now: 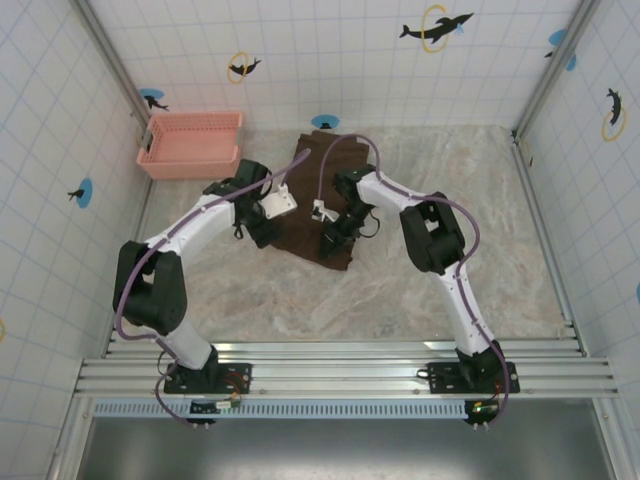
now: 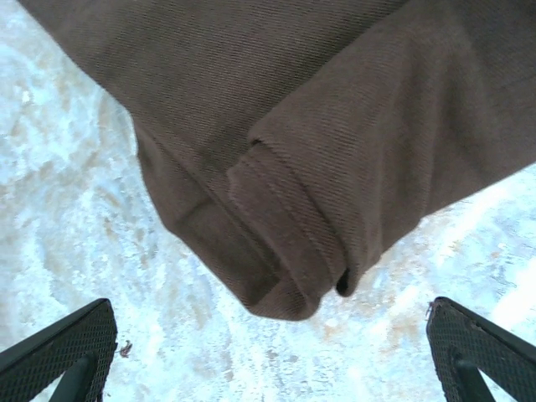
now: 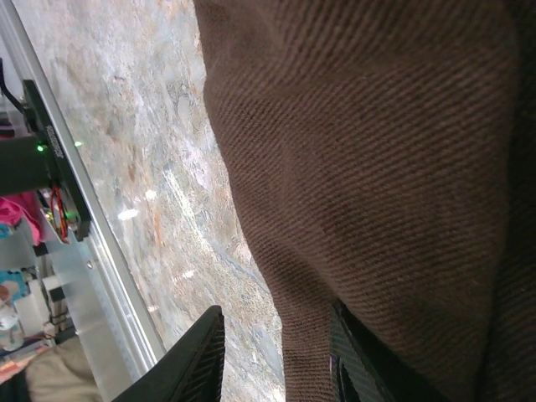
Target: Roll up the long pants
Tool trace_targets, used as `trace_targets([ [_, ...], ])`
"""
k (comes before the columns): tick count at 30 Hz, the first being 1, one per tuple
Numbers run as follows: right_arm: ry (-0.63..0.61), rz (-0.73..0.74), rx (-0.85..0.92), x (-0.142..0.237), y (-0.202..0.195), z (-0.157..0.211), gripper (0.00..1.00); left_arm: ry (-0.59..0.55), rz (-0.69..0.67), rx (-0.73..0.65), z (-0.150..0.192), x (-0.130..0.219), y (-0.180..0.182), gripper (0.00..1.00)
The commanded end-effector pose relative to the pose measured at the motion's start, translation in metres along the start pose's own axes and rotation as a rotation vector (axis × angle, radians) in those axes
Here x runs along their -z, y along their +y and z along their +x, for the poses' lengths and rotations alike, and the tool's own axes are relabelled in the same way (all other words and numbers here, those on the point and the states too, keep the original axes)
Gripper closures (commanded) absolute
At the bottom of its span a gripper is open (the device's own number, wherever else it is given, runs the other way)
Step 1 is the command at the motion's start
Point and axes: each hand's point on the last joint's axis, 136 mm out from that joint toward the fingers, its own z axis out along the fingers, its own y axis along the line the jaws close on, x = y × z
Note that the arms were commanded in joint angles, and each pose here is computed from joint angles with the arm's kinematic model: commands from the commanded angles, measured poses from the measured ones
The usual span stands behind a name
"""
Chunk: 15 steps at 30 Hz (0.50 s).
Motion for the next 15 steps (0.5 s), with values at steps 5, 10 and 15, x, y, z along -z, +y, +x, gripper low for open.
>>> trace_targets([
  [5, -0.004, 0.039, -0.029, 0.003, -0.017, 0.005, 0.62, -0.016, 0.010, 0.056, -0.024, -0.016, 0.015, 0.03],
  [10, 0.023, 0.048, -0.036, -0.005, -0.019, 0.007, 0.62, -0.153, 0.034, 0.040, -0.076, 0.003, 0.007, 0.03],
  [15, 0.015, 0.039, -0.046, -0.006, -0.019, 0.000, 0.62, -0.214, 0.152, 0.072, -0.097, -0.003, -0.012, 0.03],
])
